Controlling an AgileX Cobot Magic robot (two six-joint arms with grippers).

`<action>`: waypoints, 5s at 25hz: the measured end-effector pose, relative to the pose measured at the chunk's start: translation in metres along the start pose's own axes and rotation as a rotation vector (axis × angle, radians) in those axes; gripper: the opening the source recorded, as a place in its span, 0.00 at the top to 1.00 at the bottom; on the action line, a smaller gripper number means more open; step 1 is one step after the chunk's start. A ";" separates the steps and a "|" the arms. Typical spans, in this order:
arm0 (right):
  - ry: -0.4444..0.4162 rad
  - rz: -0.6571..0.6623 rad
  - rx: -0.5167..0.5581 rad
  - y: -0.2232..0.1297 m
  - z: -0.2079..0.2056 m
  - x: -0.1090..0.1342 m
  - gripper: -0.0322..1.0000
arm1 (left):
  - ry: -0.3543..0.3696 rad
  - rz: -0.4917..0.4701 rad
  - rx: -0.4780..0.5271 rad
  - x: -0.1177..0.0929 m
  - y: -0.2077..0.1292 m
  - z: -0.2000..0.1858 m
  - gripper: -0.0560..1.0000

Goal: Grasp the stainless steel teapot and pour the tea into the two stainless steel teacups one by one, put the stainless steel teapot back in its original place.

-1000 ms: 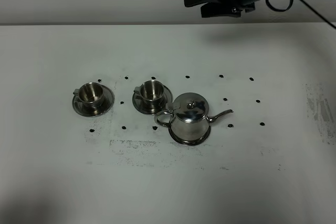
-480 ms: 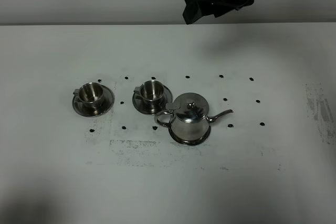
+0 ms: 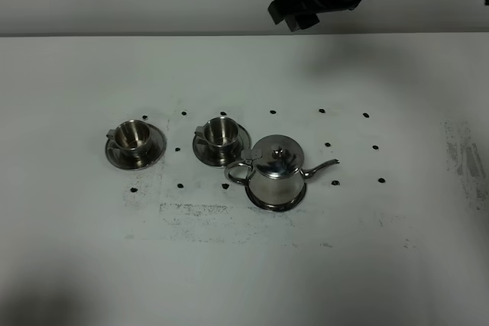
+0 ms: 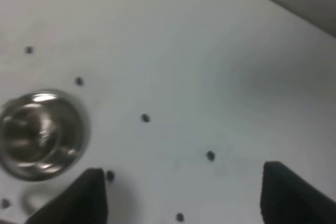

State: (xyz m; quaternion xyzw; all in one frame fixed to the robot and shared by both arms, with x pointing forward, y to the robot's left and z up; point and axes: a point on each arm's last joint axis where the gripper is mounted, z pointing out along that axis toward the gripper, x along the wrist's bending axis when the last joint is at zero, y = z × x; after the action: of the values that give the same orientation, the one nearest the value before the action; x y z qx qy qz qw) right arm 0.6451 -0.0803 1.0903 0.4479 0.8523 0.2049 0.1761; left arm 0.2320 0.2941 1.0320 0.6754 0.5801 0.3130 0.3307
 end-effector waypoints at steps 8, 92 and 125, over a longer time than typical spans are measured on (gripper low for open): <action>-0.027 -0.078 0.007 -0.007 0.032 0.032 0.40 | 0.000 0.000 0.000 0.000 0.000 0.000 0.32; -0.226 -0.610 0.186 -0.086 0.087 0.202 0.47 | 0.000 0.000 0.000 0.000 0.000 0.000 0.32; -0.344 -0.696 0.140 -0.077 0.108 0.186 0.47 | 0.000 -0.001 0.001 0.000 0.000 0.000 0.32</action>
State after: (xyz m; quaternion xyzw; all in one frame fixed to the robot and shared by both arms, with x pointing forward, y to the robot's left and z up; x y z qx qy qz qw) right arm 0.5437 0.0561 0.9374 0.1711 0.9231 -0.0038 0.3444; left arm 0.2320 0.2941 1.0320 0.6754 0.5805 0.3126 0.3305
